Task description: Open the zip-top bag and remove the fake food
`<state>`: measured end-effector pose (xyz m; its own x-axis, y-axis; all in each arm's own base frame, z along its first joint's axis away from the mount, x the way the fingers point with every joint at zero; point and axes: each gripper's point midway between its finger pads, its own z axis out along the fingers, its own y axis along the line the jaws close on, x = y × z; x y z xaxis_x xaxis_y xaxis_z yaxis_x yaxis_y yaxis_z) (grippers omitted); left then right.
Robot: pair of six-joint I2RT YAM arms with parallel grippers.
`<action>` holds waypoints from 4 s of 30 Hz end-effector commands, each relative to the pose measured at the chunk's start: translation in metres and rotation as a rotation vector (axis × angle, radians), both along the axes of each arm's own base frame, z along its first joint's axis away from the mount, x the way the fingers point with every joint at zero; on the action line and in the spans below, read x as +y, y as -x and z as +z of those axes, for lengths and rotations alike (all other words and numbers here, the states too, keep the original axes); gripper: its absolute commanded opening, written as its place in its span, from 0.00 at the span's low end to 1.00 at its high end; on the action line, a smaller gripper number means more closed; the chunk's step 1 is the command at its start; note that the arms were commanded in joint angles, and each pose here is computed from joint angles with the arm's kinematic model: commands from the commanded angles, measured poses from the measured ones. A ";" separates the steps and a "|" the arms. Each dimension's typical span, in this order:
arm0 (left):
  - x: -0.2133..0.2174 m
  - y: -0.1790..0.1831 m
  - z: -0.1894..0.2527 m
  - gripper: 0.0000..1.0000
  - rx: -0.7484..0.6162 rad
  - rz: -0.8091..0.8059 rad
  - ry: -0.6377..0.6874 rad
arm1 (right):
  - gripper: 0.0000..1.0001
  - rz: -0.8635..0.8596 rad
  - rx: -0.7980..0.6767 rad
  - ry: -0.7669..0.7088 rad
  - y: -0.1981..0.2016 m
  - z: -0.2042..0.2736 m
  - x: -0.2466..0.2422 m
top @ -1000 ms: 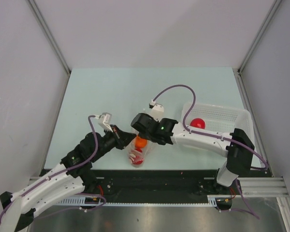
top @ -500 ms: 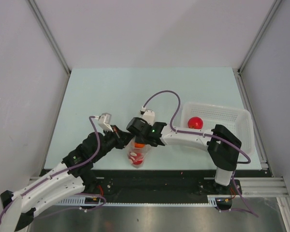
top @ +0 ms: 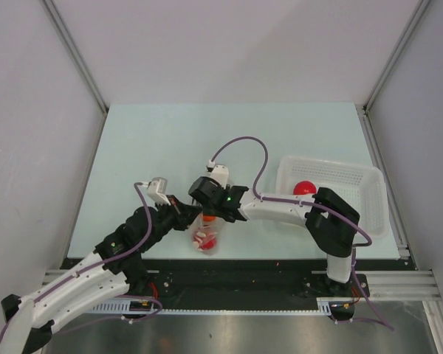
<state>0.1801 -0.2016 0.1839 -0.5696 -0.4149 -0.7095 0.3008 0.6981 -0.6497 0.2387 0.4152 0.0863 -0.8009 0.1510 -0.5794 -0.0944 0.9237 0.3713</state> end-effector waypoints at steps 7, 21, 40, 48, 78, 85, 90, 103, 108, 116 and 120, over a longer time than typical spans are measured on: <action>0.006 0.002 -0.005 0.00 0.011 0.021 0.002 | 0.70 -0.023 -0.009 0.212 0.000 -0.026 -0.034; -0.002 0.002 0.008 0.00 -0.001 -0.012 0.020 | 0.78 0.016 -0.080 0.182 -0.020 -0.004 -0.029; -0.001 0.005 0.002 0.00 0.015 -0.010 0.031 | 0.58 0.094 -0.121 0.160 -0.042 -0.029 -0.012; 0.006 0.001 0.006 0.00 0.002 0.025 0.011 | 0.21 0.122 -0.140 0.143 -0.020 0.021 -0.010; -0.048 0.017 0.009 0.00 0.034 -0.194 0.077 | 0.00 -0.366 -0.025 -0.301 -0.005 0.130 -0.050; -0.042 0.017 0.006 0.00 0.047 -0.169 0.055 | 0.00 -0.305 0.001 -0.363 -0.007 0.139 -0.054; -0.020 0.003 0.013 0.00 0.019 -0.050 -0.003 | 0.00 -0.044 -0.003 -0.322 0.027 0.155 -0.041; -0.019 0.009 0.055 0.00 -0.080 -0.114 -0.029 | 0.07 0.202 -0.207 -0.113 0.048 0.142 -0.050; -0.035 0.016 0.046 0.00 -0.024 -0.185 -0.004 | 0.17 0.137 -0.077 -0.047 0.045 0.112 -0.056; -0.032 0.012 0.024 0.00 0.006 -0.146 -0.024 | 0.43 0.233 0.048 0.045 0.063 0.054 -0.048; -0.024 0.008 0.020 0.00 0.012 -0.099 -0.028 | 0.50 0.267 0.070 0.084 0.065 0.036 -0.046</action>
